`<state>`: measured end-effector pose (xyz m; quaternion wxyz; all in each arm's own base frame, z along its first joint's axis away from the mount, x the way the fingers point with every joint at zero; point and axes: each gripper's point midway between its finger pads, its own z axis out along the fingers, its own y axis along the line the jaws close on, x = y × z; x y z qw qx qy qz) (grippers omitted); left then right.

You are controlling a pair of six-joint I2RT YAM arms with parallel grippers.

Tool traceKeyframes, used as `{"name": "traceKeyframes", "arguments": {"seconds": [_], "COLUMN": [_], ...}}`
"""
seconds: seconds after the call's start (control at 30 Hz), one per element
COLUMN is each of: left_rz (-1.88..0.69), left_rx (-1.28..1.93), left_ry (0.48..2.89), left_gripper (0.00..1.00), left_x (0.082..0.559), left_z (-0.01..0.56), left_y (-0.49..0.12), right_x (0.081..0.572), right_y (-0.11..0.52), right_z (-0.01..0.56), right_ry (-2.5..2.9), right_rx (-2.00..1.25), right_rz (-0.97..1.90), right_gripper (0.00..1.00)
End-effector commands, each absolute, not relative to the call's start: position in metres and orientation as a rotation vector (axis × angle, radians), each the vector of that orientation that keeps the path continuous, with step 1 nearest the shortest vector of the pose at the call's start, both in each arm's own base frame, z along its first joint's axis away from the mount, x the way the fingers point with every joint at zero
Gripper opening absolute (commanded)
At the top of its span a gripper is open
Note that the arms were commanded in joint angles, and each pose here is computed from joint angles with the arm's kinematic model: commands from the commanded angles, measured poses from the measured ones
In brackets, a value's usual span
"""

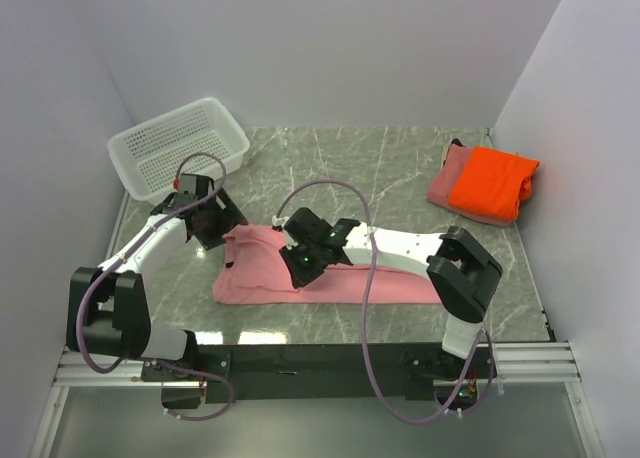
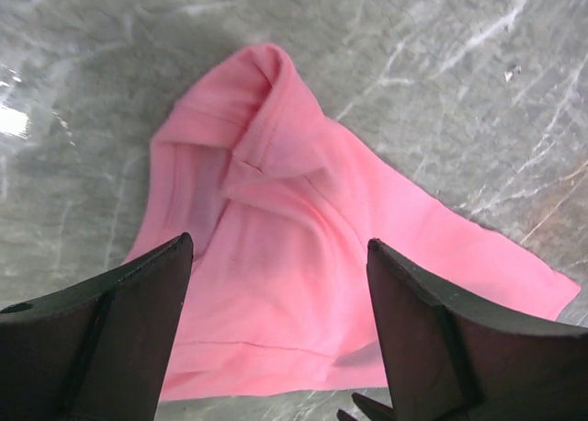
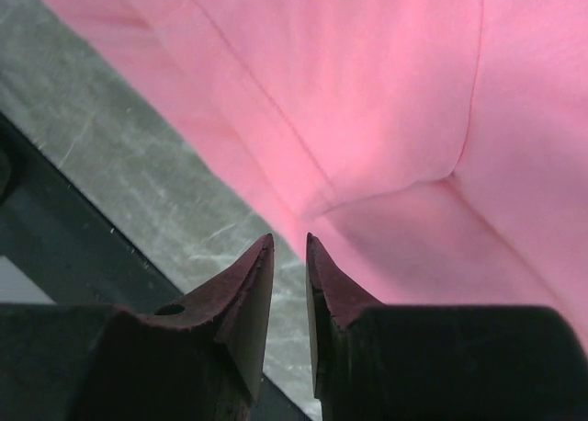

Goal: Fold and stack the t-shirts
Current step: Fold the tshirt

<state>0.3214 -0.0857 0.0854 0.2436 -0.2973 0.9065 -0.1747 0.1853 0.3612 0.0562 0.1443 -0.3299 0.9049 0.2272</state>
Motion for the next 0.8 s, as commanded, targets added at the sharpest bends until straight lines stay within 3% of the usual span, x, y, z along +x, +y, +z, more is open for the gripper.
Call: {"name": "traceKeyframes", "arguments": {"seconds": [0.0, 0.23, 0.47, 0.77], "left_rz": [-0.517, -0.511, -0.590, -0.640], "left_rx": [-0.809, -0.776, -0.758, -0.813], "left_ry": [2.444, 2.477, 2.468, 2.563], "left_gripper": [0.82, 0.82, 0.82, 0.82], "left_x": [0.323, 0.327, 0.334, 0.301], "left_z": [0.093, 0.087, 0.082, 0.039], "left_y": [-0.096, -0.119, -0.136, -0.153], "right_x": [0.176, 0.184, 0.243, 0.320], "right_y": [0.362, 0.346, 0.341, 0.323], "right_z": [0.082, 0.094, 0.094, 0.067], "right_ry": [2.543, 2.527, 2.536, 2.577], "right_rx": [-0.981, -0.909, -0.672, -0.425], "right_rz": [0.728, 0.669, 0.577, 0.509], "right_gripper": [0.28, 0.29, 0.29, 0.29]}}
